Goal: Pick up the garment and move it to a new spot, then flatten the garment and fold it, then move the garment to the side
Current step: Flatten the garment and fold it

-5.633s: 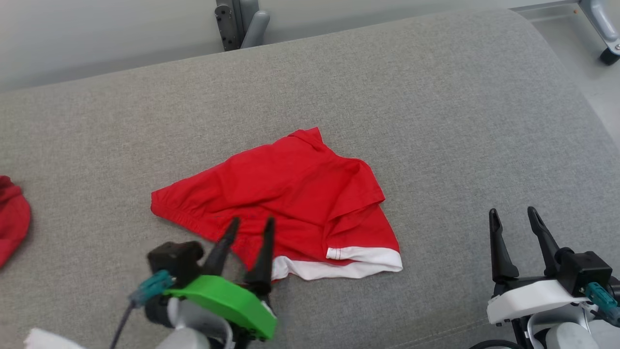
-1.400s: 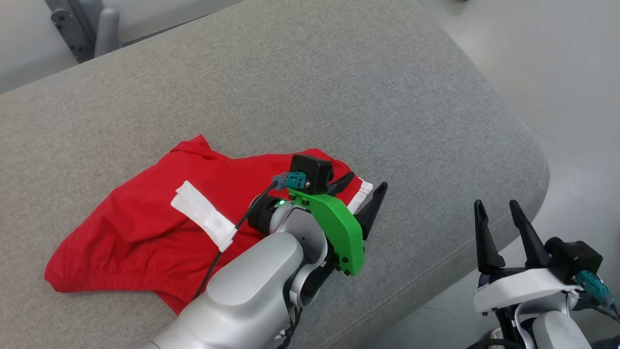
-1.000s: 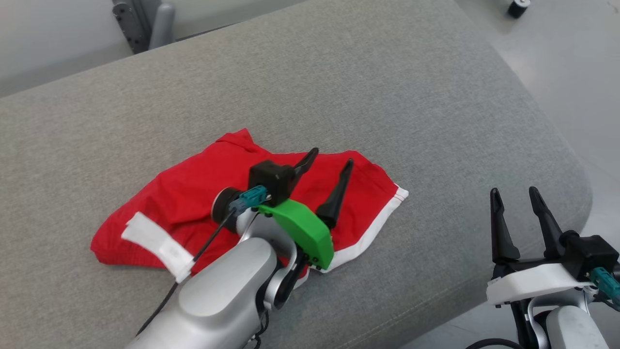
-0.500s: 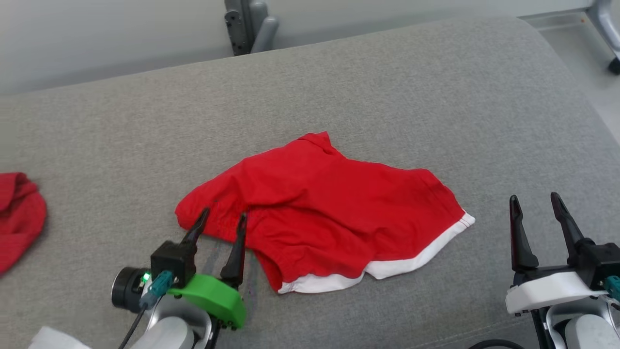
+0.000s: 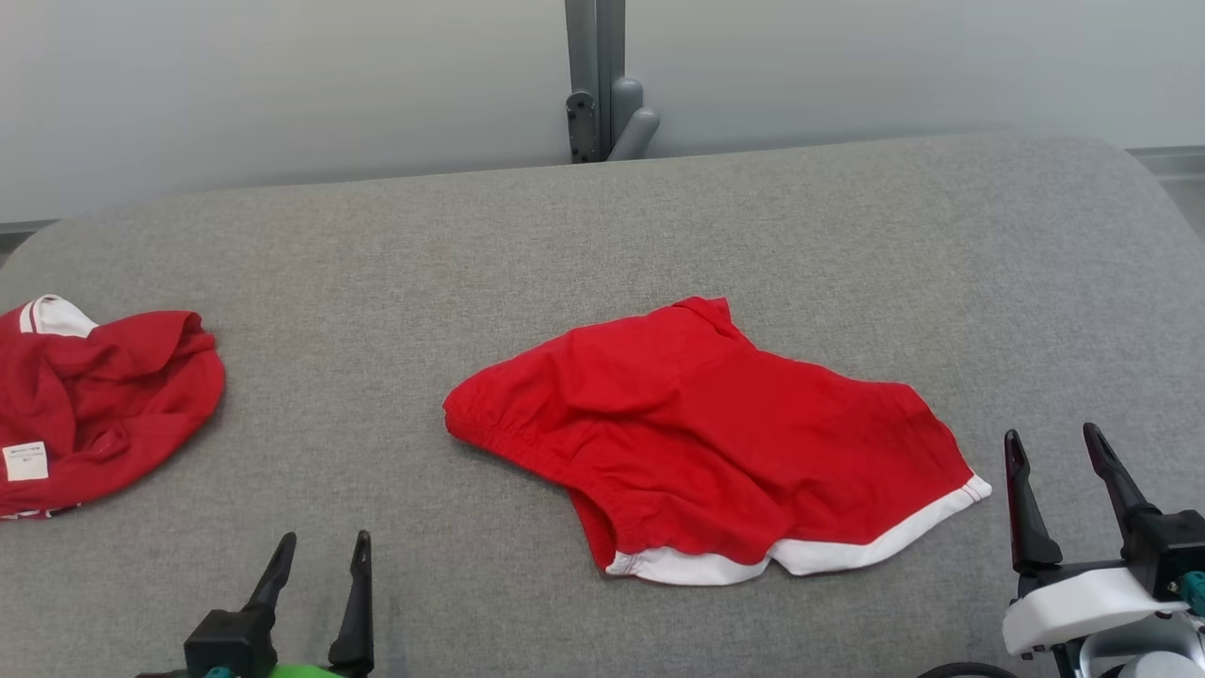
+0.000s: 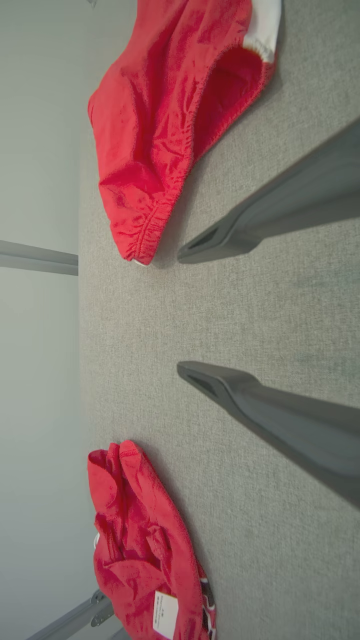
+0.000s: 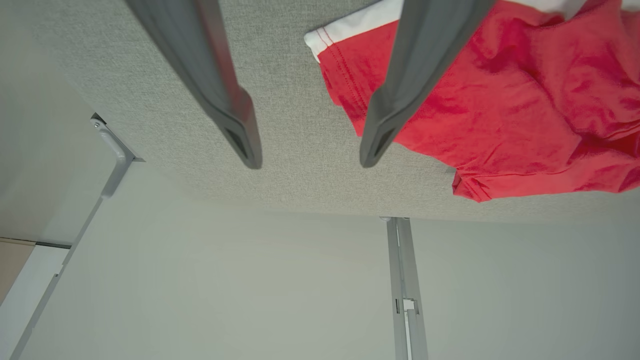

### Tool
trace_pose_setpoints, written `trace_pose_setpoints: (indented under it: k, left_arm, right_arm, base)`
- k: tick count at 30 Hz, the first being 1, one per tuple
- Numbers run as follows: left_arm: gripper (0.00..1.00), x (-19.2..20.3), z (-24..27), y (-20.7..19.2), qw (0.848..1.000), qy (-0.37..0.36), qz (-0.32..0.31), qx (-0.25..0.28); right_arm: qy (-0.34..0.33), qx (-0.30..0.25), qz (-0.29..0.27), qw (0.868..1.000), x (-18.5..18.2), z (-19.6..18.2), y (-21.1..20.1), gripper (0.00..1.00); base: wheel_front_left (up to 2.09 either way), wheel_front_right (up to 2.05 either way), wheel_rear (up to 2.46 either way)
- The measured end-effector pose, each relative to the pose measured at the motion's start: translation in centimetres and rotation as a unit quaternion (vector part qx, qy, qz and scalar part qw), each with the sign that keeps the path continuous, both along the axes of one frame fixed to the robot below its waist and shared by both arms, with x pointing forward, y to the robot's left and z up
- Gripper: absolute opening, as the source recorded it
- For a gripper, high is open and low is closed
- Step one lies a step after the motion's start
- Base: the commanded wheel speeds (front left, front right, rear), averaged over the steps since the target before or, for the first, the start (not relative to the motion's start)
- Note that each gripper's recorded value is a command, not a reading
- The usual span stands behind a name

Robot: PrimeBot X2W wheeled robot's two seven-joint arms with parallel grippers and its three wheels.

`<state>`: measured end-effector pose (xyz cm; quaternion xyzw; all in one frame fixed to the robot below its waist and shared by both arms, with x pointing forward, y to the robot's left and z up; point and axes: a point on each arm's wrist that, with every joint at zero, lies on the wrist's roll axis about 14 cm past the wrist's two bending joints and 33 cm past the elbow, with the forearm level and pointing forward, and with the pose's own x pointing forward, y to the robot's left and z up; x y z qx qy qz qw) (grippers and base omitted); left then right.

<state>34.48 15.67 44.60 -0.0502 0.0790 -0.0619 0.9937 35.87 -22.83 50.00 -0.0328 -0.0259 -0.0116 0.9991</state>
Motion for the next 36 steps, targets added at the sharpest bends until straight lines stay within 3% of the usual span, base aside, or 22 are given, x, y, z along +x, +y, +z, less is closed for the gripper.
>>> trace_pose_setpoints:
  k: [8, 36]
  left_arm:
    - [1.0, -2.0, 1.4, 3.4, 0.999, -0.033, 0.039, -0.013]
    - [1.0, -2.5, 1.9, 2.7, 0.998, -0.051, 0.019, -0.013]
  right_arm:
    - [0.001, 0.007, 0.009, 1.0, -0.9, -0.1, 0.8, 1.0]
    - [0.003, 0.02, 0.001, 1.0, -1.5, -0.4, 0.9, 1.0]
  base:
    - [0.0, 0.0, 0.0]
    - [0.0, 0.0, 0.0]
